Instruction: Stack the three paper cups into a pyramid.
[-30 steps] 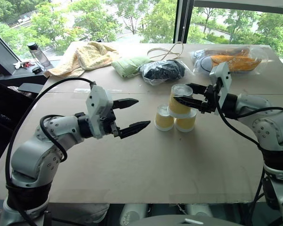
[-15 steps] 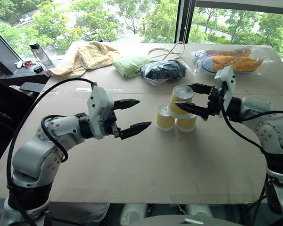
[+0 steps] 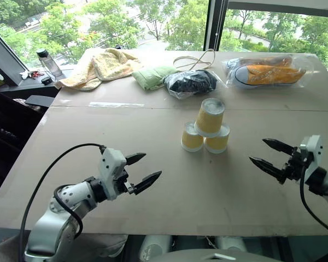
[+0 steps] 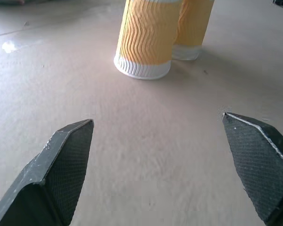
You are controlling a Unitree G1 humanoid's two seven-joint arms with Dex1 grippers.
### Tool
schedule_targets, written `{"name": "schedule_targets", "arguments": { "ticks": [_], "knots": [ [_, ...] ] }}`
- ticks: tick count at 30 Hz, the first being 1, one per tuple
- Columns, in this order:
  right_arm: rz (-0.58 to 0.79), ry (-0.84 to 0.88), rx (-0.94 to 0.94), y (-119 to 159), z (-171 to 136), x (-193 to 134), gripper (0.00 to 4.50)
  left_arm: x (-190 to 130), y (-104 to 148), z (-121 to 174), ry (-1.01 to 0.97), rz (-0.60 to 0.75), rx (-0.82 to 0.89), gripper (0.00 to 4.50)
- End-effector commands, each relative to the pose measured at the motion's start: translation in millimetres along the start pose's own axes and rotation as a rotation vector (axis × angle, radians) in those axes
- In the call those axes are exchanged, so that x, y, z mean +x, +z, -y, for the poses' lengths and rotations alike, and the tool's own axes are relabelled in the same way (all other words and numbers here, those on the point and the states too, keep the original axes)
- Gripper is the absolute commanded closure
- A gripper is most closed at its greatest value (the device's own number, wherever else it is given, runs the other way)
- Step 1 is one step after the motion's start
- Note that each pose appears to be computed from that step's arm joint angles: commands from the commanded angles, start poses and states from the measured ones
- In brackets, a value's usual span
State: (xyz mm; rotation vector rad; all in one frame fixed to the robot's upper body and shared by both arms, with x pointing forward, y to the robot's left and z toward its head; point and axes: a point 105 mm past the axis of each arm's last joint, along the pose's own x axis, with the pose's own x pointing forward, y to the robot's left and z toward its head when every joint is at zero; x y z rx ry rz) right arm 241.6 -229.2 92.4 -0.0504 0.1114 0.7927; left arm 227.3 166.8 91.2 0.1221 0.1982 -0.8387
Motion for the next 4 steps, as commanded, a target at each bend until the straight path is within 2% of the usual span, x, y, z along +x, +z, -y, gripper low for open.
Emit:
{"name": "schedule_targets", "arguments": {
  "ticks": [1,4],
  "knots": [
    [-0.011,-0.038,-0.108,-6.9,3.3,-13.0,0.05,2.6,-2.9,0.4,0.031,0.002,0.056,0.0],
    [-0.016,-0.044,-0.103,-15.9,1.4,-17.6,0.05,4.1,-6.7,4.2,0.029,-0.007,0.076,0.0]
  ]
}}
